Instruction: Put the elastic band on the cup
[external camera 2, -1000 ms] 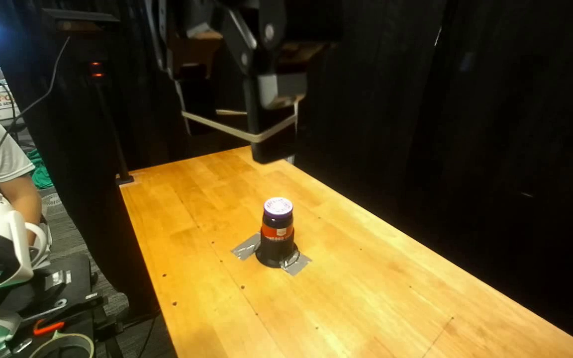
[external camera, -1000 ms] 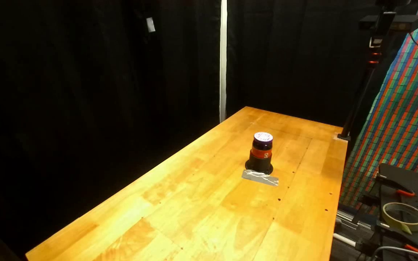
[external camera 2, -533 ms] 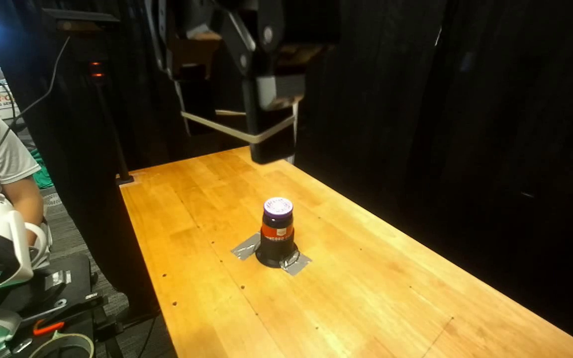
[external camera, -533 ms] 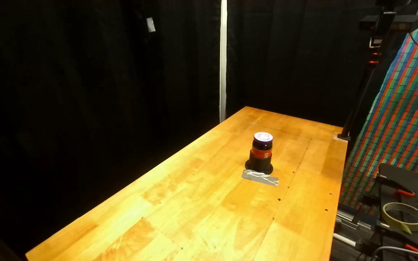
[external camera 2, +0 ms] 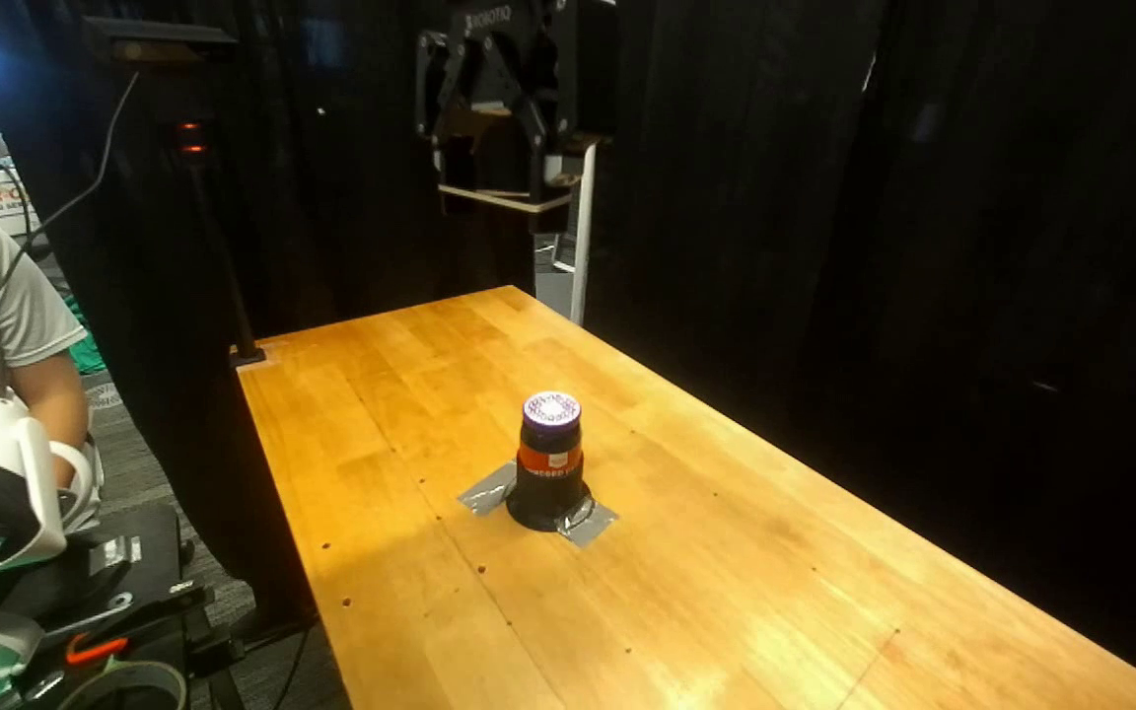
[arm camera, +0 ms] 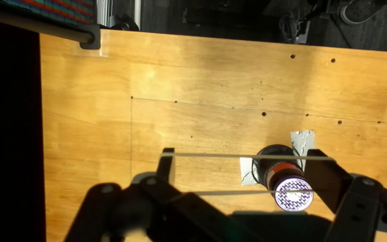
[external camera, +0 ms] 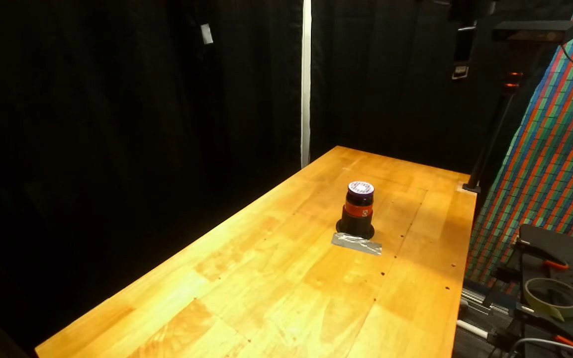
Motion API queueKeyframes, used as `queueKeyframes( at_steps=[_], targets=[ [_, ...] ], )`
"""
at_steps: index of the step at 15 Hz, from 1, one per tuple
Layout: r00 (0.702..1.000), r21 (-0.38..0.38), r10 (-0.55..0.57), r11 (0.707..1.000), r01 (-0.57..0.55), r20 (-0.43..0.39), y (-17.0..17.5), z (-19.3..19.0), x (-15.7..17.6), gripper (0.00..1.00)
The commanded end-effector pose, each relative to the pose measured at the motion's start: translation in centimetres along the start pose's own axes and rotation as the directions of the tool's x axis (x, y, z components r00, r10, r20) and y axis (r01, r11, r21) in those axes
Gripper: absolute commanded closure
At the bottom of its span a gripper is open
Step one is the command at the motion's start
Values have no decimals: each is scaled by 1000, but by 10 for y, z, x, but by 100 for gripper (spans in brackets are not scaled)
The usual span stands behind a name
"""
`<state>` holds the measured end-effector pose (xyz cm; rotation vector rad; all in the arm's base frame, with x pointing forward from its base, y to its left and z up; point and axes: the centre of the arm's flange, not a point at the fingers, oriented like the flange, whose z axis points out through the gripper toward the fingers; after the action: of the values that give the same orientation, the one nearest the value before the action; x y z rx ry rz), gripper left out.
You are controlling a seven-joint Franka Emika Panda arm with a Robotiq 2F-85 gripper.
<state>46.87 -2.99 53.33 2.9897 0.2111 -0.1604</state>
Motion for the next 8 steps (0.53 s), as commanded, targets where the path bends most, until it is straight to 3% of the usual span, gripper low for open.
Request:
queueKeyframes(
  at_steps=[1, 4, 8],
  targets=[
    [997, 22, 59, 998, -60, 50, -30, -4, 91, 0],
    [992, 45, 103, 993, -106, 76, -47, 29, 142, 0],
    [982, 81, 148, 984, -157, 115, -50, 84, 179, 0]
  ],
)
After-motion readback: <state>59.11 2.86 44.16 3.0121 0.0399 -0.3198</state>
